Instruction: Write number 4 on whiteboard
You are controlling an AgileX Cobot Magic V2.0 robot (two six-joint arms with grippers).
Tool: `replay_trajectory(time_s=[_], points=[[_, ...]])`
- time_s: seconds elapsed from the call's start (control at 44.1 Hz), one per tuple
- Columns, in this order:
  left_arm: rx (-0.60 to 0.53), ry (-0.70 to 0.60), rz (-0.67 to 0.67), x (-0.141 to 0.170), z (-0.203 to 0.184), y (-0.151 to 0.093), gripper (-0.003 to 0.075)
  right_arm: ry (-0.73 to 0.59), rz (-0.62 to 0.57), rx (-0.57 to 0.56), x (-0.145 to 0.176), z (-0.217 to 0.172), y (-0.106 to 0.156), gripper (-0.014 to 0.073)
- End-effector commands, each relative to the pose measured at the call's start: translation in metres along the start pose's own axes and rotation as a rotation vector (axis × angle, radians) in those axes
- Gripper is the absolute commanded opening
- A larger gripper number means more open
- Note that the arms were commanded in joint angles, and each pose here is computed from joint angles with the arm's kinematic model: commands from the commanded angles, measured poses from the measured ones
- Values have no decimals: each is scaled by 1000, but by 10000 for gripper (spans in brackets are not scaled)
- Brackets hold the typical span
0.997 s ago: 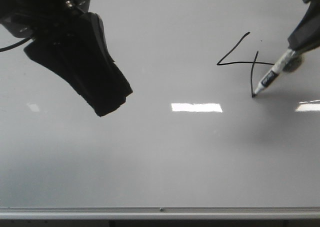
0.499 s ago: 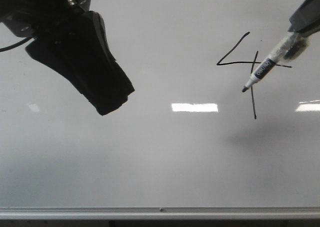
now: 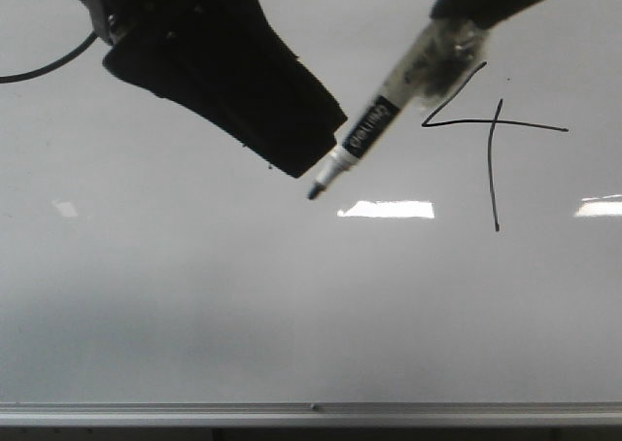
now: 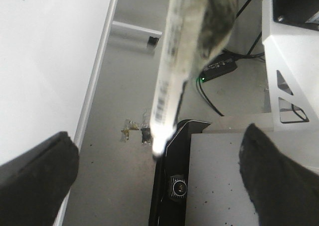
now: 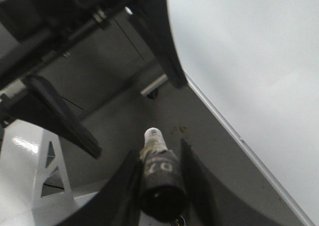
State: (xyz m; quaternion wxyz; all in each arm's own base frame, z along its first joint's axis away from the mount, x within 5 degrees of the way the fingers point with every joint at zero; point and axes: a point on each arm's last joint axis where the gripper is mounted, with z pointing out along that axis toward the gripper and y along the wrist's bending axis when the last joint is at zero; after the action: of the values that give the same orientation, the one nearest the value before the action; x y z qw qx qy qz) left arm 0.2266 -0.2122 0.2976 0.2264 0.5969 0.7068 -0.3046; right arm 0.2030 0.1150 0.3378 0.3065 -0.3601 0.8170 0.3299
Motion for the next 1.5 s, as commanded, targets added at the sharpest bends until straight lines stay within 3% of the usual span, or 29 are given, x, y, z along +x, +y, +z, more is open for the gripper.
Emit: replay_trajectory(time_s=[0.0,0.159,0.589,0.68,0.838,0.906,1.065,1.224,1.337,1.473], points=[[-6,-100,39,-17,-15,-10,601,-137,-28,-56,-18,-9,15,-62],[24,-104,33,-18,-15,-13,498,-156,-21,-73,-20,-10,16,-62],[64,-153,28,-22,-16,-16,-9,-163,-17,-73,-21,-10,17,-62],[71,-159,36,-23,-16,-17,-20,-166,-16,-71,-21,-10,16,-10],[42,-133,51,-20,-16,-14,-20,-190,-16,-43,-23,-11,15,259],[-10,-110,20,-17,-17,-8,-20,-218,-28,-14,-25,-16,17,321],[-151,-76,-111,-2,-29,17,-20,-297,-87,135,-20,-38,26,274],[-316,-124,-313,29,-49,40,-20,-406,-91,282,6,-54,35,78],[-537,-189,-473,63,-74,50,-20,-450,-73,341,33,-57,39,-75],[-822,-240,-660,110,-103,51,-20,-482,-23,368,62,-56,42,-63]])
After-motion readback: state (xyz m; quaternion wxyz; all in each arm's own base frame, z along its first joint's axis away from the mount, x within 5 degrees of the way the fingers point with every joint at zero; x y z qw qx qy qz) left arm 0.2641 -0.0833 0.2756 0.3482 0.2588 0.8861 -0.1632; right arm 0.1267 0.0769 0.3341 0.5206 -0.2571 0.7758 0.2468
